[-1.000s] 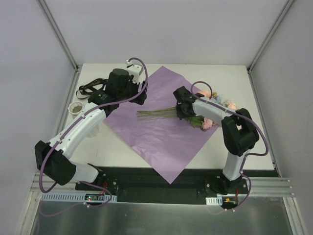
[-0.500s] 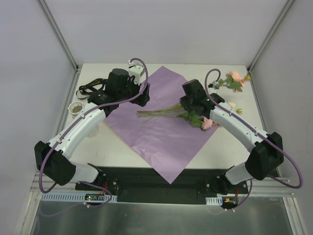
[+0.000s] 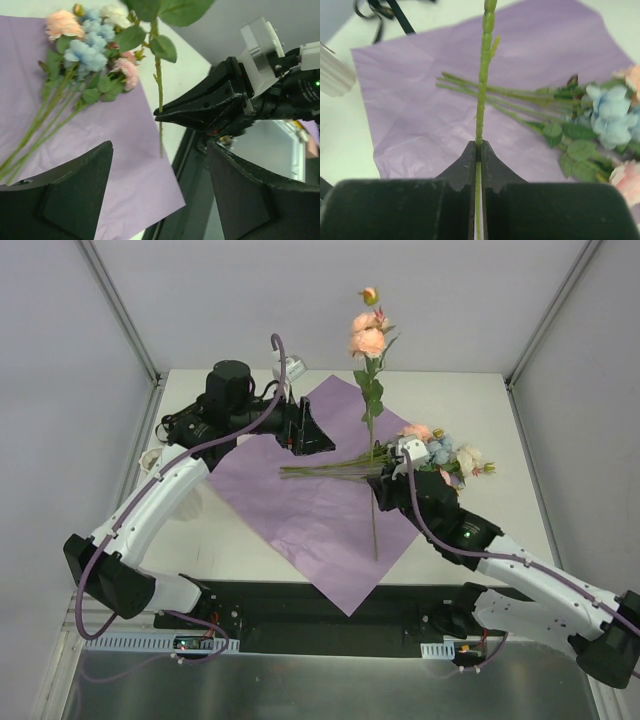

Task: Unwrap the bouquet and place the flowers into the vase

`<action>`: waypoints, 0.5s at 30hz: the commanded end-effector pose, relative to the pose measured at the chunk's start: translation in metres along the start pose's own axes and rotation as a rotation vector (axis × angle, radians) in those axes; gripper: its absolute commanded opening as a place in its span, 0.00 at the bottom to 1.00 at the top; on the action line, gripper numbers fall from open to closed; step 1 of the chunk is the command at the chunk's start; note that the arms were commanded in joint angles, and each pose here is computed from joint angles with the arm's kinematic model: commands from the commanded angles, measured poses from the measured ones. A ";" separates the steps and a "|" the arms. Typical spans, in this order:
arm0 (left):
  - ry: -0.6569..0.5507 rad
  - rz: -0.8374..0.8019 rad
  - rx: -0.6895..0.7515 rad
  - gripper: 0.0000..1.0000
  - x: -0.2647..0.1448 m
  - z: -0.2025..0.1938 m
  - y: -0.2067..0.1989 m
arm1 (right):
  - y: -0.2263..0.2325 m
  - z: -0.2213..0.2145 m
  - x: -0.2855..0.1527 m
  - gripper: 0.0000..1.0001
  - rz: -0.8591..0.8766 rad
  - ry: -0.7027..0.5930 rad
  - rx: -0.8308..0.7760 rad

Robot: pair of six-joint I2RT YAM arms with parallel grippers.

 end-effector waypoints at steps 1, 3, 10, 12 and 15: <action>-0.004 -0.206 -0.095 0.74 -0.011 0.002 -0.033 | -0.002 0.041 -0.018 0.01 0.102 -0.251 -0.129; -0.024 -0.254 -0.095 0.76 -0.007 -0.006 -0.032 | -0.002 0.044 -0.022 0.01 0.121 -0.267 -0.139; -0.024 -0.321 -0.066 0.69 0.011 -0.011 -0.057 | 0.002 0.057 -0.029 0.01 0.199 -0.315 -0.192; -0.025 -0.322 -0.066 0.63 0.016 -0.007 -0.058 | 0.003 0.060 -0.030 0.01 0.212 -0.323 -0.197; -0.020 -0.318 -0.092 0.66 0.022 -0.002 -0.056 | 0.005 0.062 -0.032 0.01 0.235 -0.335 -0.197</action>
Point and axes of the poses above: each gripper's point midway between its finger pads, its own x axis out along the fingers, its own y axis along the line the jaws close on, z = x × y, the point moved 10 cm from there along -x, back along the fingers, and after that the axes turned 9 degrees about -x, right-handed, at the moved point
